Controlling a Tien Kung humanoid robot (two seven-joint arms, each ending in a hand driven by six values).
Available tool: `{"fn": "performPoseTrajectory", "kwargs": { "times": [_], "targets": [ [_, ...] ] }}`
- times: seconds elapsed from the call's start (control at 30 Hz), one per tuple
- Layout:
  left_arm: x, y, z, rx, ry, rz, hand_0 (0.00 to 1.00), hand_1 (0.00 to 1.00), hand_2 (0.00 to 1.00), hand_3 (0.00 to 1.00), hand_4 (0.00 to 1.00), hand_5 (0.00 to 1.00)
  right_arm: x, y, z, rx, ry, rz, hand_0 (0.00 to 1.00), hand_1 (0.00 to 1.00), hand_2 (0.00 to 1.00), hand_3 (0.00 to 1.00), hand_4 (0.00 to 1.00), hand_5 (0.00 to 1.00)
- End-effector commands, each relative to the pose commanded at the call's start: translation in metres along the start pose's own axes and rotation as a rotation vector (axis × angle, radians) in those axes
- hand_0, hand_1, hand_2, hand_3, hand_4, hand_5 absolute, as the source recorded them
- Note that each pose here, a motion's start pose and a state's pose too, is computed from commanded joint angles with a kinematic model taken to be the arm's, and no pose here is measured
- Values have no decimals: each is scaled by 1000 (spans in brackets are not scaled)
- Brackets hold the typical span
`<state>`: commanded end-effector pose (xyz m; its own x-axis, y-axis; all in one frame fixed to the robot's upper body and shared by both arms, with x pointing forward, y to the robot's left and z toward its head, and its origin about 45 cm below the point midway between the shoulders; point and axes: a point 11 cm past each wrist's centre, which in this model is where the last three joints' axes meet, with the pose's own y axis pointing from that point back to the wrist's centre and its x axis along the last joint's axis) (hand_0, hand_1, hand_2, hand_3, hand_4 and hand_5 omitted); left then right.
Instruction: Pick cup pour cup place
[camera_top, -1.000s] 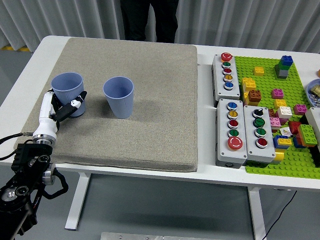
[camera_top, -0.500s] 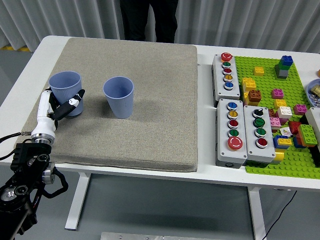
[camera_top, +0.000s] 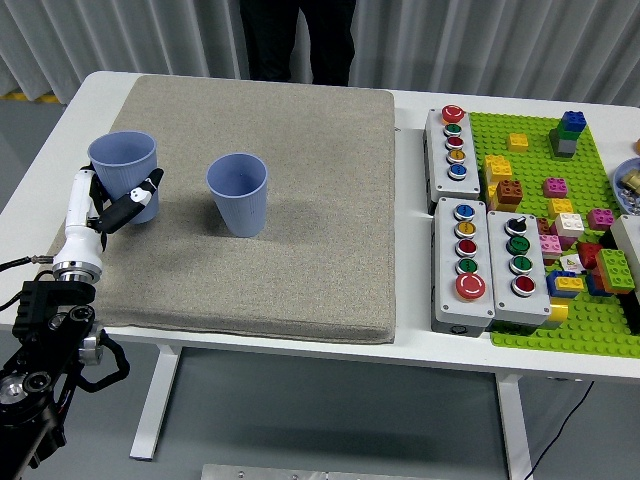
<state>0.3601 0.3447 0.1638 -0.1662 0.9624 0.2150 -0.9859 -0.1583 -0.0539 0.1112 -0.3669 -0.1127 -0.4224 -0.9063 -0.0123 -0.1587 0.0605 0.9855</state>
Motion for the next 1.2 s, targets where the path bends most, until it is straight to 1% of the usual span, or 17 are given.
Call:
{"fn": "performPoseTrajectory", "kwargs": {
  "times": [0.1, 0.23, 0.3, 0.37, 0.47, 0.57, 0.7, 0.9, 1.07, 1.2],
  "targets": [
    [11, -1, 10, -30, -96, -6, 522, 540, 574, 506, 708, 240, 1, 0, 1, -2, 1, 1, 679, 673, 682, 642, 435, 167],
    [23, -1, 20, -56, -154, -19, 518, 541, 574, 506, 702, 233, 2, 0, 3, -4, 0, 3, 680, 673, 682, 641, 436, 167],
    [30, -1, 26, -69, -183, -37, 518, 541, 574, 506, 702, 233, 3, 0, 3, -3, -2, 5, 680, 673, 682, 641, 436, 167],
    [32, -1, 28, -72, -191, -43, 518, 541, 574, 506, 702, 233, 3, 0, 3, -3, -3, 5, 680, 673, 682, 641, 436, 167],
    [40, -1, 42, -103, -226, -72, 518, 542, 574, 507, 702, 234, 4, 0, 1, 2, -5, 6, 680, 674, 682, 642, 436, 166],
    [43, 1, 50, -119, -254, -101, 518, 542, 574, 507, 702, 234, 5, 1, -1, 5, -8, 7, 680, 674, 682, 642, 436, 166],
    [41, 5, 55, -127, -276, -134, 518, 542, 574, 507, 700, 231, 5, 1, -2, 7, -10, 8, 680, 673, 682, 642, 436, 166],
    [30, 13, 56, -131, -290, -184, 518, 542, 573, 509, 700, 232, 7, 1, -1, 6, -9, 12, 679, 673, 682, 642, 436, 166],
    [21, 20, 56, -132, -336, -228, 518, 542, 573, 509, 701, 232, 8, 1, -3, 8, -10, 14, 679, 673, 682, 642, 437, 168],
    [17, 22, 59, -141, -370, -247, 520, 544, 574, 509, 701, 234, 8, 1, -3, 7, -8, 14, 679, 673, 683, 642, 437, 170]
  ]
}}
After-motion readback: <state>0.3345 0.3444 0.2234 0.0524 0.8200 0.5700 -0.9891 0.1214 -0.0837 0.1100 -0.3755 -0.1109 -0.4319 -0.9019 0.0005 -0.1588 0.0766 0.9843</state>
